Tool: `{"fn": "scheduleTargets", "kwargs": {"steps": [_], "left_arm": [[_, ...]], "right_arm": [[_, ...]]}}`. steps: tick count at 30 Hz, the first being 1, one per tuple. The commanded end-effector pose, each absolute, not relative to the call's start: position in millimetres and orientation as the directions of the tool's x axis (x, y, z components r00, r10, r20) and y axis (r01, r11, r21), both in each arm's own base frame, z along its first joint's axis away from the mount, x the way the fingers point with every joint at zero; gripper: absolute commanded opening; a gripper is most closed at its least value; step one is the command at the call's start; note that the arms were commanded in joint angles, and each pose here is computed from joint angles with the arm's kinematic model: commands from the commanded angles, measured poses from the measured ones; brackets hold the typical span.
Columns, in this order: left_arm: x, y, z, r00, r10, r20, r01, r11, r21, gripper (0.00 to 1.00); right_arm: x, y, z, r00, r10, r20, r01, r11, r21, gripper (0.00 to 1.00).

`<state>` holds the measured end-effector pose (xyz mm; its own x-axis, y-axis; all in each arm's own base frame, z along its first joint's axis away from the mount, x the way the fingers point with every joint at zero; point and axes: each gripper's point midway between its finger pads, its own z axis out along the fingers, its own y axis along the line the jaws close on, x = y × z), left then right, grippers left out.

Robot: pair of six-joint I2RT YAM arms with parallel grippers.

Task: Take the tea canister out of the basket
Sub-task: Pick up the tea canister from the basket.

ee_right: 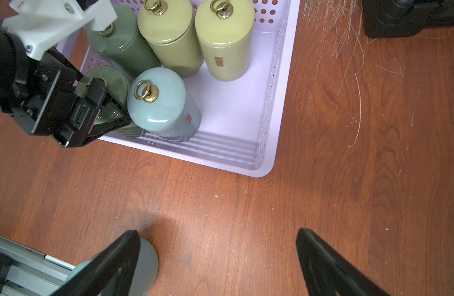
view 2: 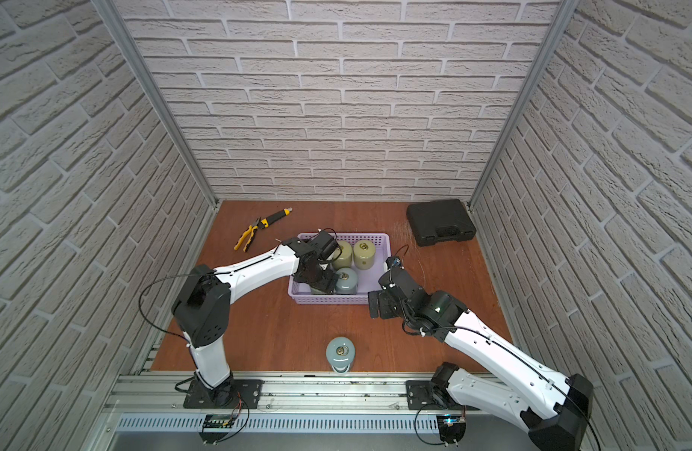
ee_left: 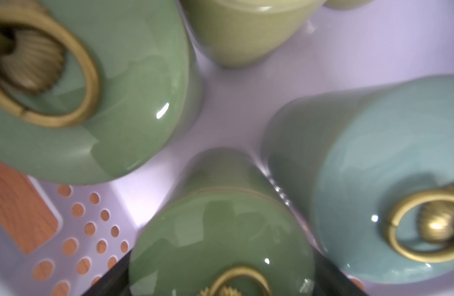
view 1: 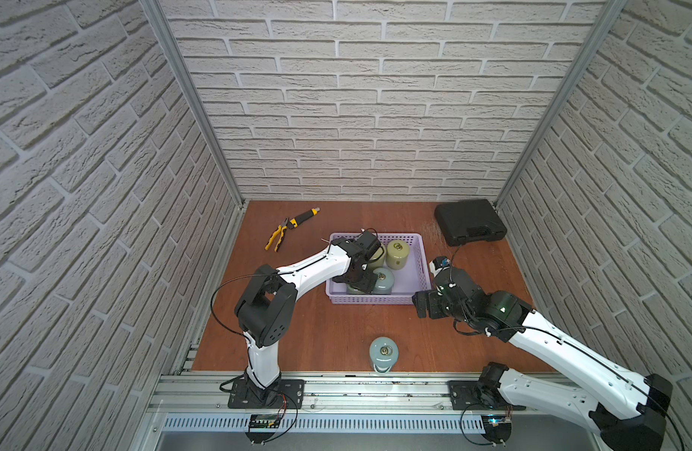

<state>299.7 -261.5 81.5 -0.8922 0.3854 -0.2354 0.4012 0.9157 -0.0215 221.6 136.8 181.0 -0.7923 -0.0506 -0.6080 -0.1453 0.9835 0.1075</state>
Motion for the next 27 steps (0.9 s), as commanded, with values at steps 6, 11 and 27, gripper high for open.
{"fn": "scheduleTargets", "kwargs": {"steps": [6,11,27], "left_arm": [[303,-261,87,-0.890,0.386,-0.244,0.402,0.915,-0.017,0.67],[303,-259,90,-0.890,0.381,-0.251,0.397,0.918,-0.015,0.62],[310,-249,137,-0.876,0.347,-0.334,0.368,0.930,0.001,0.55]], "right_arm": [[219,130,179,-0.791,-0.035,-0.611,-0.126,0.986,0.106,1.00],[219,129,180,-0.790,-0.031,-0.612,-0.122,0.987,0.107,1.00],[216,128,180,-0.797,-0.035,-0.603,-0.126,0.986,0.109,1.00]]}}
